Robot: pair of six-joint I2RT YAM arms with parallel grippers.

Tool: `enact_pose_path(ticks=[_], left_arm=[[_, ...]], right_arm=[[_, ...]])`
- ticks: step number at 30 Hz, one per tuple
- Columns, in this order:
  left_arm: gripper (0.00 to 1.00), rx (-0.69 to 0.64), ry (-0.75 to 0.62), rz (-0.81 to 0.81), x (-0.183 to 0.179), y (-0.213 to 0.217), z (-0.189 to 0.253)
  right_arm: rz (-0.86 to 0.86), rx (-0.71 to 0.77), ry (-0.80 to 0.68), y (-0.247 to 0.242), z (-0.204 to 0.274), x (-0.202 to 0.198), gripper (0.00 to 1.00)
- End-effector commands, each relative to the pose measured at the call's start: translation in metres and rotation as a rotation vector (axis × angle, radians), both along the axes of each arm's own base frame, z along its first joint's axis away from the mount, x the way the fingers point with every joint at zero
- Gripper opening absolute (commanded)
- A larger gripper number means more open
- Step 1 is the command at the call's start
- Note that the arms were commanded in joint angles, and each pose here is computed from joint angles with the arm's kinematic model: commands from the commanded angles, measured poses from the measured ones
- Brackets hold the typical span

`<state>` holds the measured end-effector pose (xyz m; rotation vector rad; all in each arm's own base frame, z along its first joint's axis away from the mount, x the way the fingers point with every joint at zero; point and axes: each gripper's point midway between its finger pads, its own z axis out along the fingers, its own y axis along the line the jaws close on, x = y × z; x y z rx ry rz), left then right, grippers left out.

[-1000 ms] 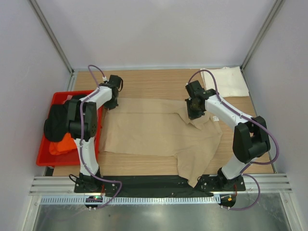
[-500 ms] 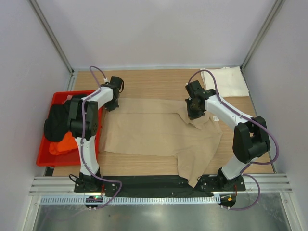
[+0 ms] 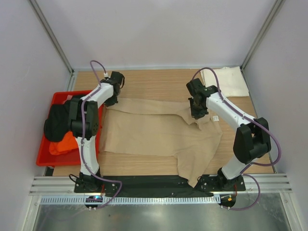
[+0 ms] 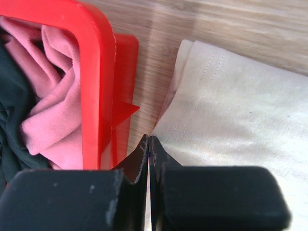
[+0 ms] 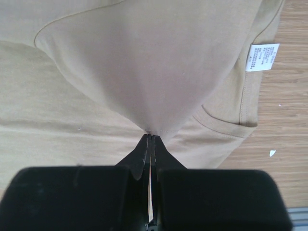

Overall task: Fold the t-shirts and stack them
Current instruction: Fold the tshirt

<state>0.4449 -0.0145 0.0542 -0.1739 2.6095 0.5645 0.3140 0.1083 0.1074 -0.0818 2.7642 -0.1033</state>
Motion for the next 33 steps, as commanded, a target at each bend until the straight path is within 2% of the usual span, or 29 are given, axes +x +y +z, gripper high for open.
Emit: enact_pose_path(ticks=[1,16,20,29,31,33], left_arm=[[0.0,0.042,0.036,-0.002,-0.003,0.004,-0.002],[0.0,0.132,0.109,-0.013,-0.019,0.009,-0.008],[0.0,0.181,0.123,-0.016,-0.025,0.01,-0.007],[0.0,0.187,0.157,-0.01,-0.036,0.011,-0.017],[0.0,0.193,0.159,-0.006,-0.037,0.012,-0.016],[0.02,0.197,0.161,0.005,-0.039,0.013,-0.014]], right_arm=[[-0.028,-0.029,-0.056,-0.01,0.032,-0.003,0.01],[-0.04,-0.085,0.013,-0.019,0.005,-0.014,0.01],[-0.044,-0.077,0.019,-0.018,0.0,-0.016,0.01],[-0.058,-0.034,0.037,-0.012,-0.016,-0.022,0.02],[-0.062,-0.022,0.034,-0.01,-0.015,-0.021,0.05],[-0.068,-0.014,0.025,-0.009,-0.01,-0.02,0.12]])
